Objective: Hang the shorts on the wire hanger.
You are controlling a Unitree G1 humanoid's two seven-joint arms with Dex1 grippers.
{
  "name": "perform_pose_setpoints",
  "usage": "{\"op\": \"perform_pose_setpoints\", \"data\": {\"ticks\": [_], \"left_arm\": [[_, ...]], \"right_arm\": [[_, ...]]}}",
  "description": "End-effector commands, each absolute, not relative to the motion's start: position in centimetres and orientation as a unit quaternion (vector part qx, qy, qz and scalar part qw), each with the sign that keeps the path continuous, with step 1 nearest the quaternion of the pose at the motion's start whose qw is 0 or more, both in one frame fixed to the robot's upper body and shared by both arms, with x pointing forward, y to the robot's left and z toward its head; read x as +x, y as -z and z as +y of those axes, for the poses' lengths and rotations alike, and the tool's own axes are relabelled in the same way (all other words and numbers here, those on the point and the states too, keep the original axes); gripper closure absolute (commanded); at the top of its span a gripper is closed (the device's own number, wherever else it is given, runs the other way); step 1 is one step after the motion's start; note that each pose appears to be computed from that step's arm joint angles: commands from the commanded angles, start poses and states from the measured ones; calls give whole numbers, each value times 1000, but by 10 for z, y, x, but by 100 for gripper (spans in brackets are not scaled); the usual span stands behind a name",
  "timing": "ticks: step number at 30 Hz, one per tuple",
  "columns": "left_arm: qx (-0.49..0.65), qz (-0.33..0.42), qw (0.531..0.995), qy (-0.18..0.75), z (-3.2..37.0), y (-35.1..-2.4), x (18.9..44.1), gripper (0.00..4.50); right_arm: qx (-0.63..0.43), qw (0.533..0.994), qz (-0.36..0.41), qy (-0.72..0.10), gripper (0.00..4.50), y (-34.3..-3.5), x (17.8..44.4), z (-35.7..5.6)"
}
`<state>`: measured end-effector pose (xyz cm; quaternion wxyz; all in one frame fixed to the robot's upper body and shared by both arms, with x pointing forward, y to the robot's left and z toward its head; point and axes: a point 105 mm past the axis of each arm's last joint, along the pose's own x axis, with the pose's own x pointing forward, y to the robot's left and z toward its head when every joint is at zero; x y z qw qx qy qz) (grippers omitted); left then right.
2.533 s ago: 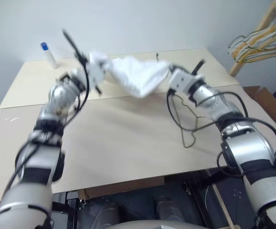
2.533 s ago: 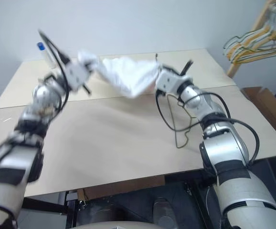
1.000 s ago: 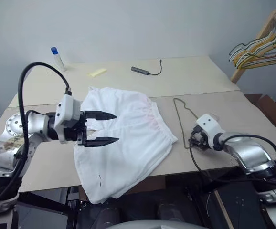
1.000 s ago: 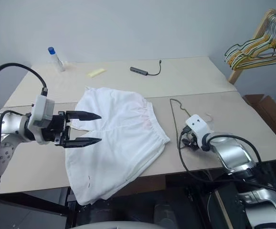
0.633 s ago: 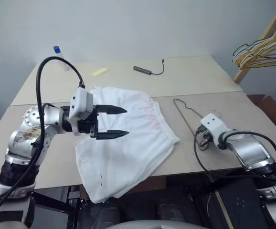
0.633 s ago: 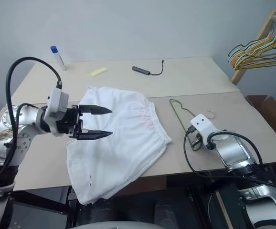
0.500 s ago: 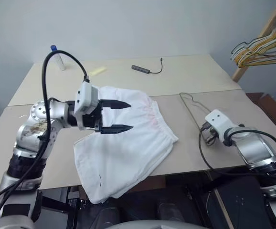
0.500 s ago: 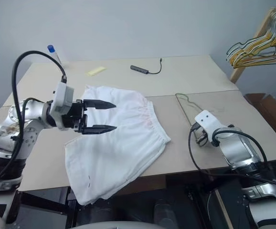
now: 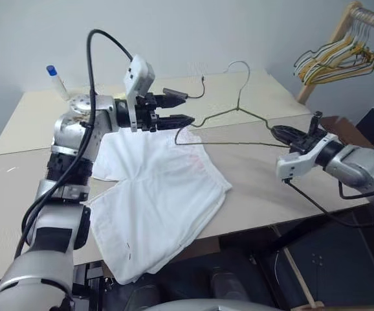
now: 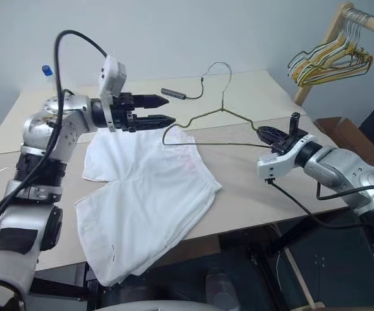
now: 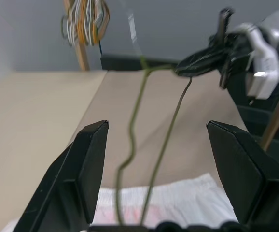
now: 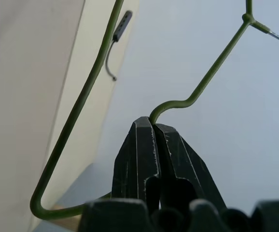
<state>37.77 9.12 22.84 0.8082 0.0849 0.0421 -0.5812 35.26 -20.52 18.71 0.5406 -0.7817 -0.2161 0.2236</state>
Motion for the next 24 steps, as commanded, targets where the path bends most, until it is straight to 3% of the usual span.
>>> {"op": "perform_pose_setpoints", "data": {"ticks": [1, 7, 18, 20, 24], "left_arm": [[139, 85, 769, 618, 82, -206, 371, 97], [185, 143, 745, 625, 77, -179, 372, 97], [158, 127, 762, 615, 82, -186, 376, 448], [153, 123, 763, 615, 83, -189, 375, 448], [156, 116, 774, 603, 90, -190, 375, 450]], "right_arm": [[-776, 530, -289, -183, 442, -223, 353, -195], [-774, 520, -318, -173, 442, -235, 353, -188], [-774, 515, -328, -169, 450, -242, 354, -189], [-773, 511, -330, -181, 450, -240, 353, -189], [-754, 522, -339, -211, 341, -238, 348, -186]]}}
